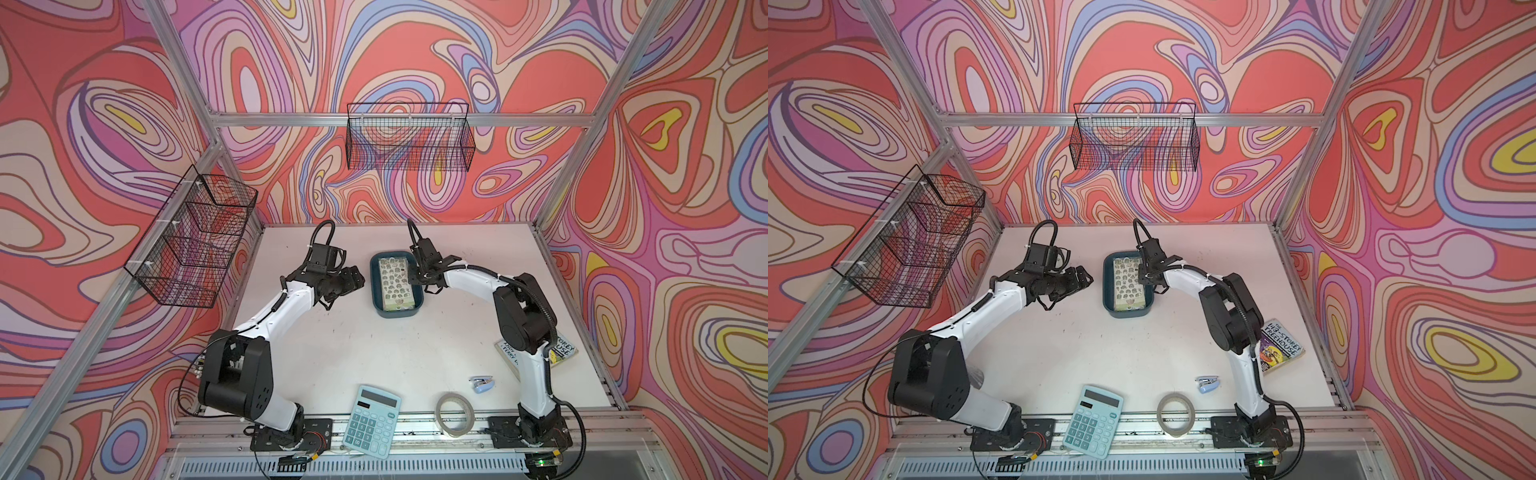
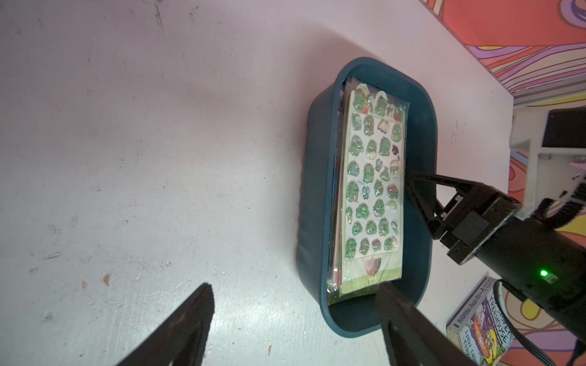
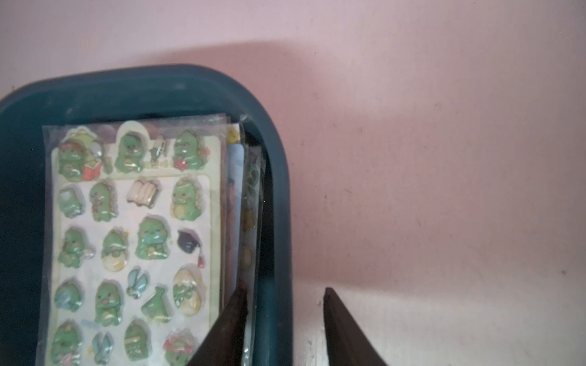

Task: Take the stickers out of the storage box
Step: Move the storage box to the center of the board, then pick up the sticker from the storage box, then place the sticker at the center of the board.

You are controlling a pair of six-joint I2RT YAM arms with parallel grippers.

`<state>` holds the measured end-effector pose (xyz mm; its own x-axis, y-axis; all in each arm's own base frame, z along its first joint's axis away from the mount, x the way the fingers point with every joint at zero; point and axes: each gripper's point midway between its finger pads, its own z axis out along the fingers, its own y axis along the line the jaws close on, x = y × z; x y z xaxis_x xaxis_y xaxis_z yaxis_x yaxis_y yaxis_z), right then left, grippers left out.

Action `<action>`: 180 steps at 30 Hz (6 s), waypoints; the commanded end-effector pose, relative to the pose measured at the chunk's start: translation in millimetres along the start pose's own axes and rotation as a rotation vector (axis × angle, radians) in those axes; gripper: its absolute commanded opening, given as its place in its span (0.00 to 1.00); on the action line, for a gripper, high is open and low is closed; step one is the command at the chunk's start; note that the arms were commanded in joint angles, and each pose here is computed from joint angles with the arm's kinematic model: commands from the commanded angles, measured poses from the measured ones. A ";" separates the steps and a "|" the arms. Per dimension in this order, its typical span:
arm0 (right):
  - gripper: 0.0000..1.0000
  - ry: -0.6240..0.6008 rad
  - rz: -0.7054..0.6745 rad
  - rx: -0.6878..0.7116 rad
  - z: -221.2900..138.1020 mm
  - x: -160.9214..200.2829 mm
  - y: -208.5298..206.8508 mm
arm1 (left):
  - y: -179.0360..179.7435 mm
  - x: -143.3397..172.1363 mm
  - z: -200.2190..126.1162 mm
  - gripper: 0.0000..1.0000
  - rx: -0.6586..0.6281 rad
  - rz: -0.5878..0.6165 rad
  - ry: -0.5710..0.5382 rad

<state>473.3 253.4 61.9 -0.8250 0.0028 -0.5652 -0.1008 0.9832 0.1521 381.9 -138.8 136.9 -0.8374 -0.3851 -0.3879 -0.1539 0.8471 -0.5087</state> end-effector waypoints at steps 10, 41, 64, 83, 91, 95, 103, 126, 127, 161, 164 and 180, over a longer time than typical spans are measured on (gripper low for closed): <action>0.40 -0.135 0.045 -0.073 -82.0 -46.1 6.3 | -20.2 0.0 24.5 0.57 -0.011 0.051 0.044; 0.11 0.089 0.023 -0.202 -1.9 11.6 45.5 | -29.5 14.9 73.3 0.46 -0.065 0.078 0.147; 0.00 0.003 0.061 -0.316 -51.7 -16.4 63.7 | -38.6 9.0 54.0 0.46 -0.052 0.091 0.117; 0.20 0.056 0.113 -0.438 -51.9 -4.7 82.0 | -39.1 17.9 63.4 0.42 -0.049 0.085 0.143; 0.26 0.071 0.122 -0.442 -44.4 1.2 82.0 | -37.3 20.4 56.7 0.42 -0.060 0.067 0.136; 0.27 0.057 0.120 -0.416 -42.0 2.4 76.6 | -33.3 22.9 51.1 0.42 -0.071 0.057 0.127; 0.29 0.029 0.130 -0.401 -40.8 5.5 70.4 | -32.5 25.6 42.0 0.42 -0.064 0.018 0.115; 0.00 -0.016 0.067 -0.367 -61.6 -10.0 65.9 | -27.6 31.0 43.7 0.44 -0.066 -0.009 0.116; 0.00 -0.025 0.064 -0.362 -65.0 -12.9 65.4 | -27.7 31.3 43.7 0.44 -0.065 -0.007 0.116; 0.00 -0.098 0.293 -0.335 -97.6 -69.8 -78.3 | -37.3 17.9 26.1 0.49 -0.059 0.068 0.081; 0.00 -0.110 0.390 -0.399 -93.6 -76.9 -108.7 | -37.3 17.7 27.2 0.49 -0.059 0.072 0.084; 0.25 0.002 0.554 -0.214 -7.6 -44.7 -184.9 | -39.3 20.9 31.7 0.51 -0.047 0.058 0.104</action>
<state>516.0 77.2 51.1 -0.8128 0.4923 -0.3113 0.2307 0.7628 0.6041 389.3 -190.3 119.8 -0.8925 -0.2994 -0.3372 -0.1262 0.8837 -0.4507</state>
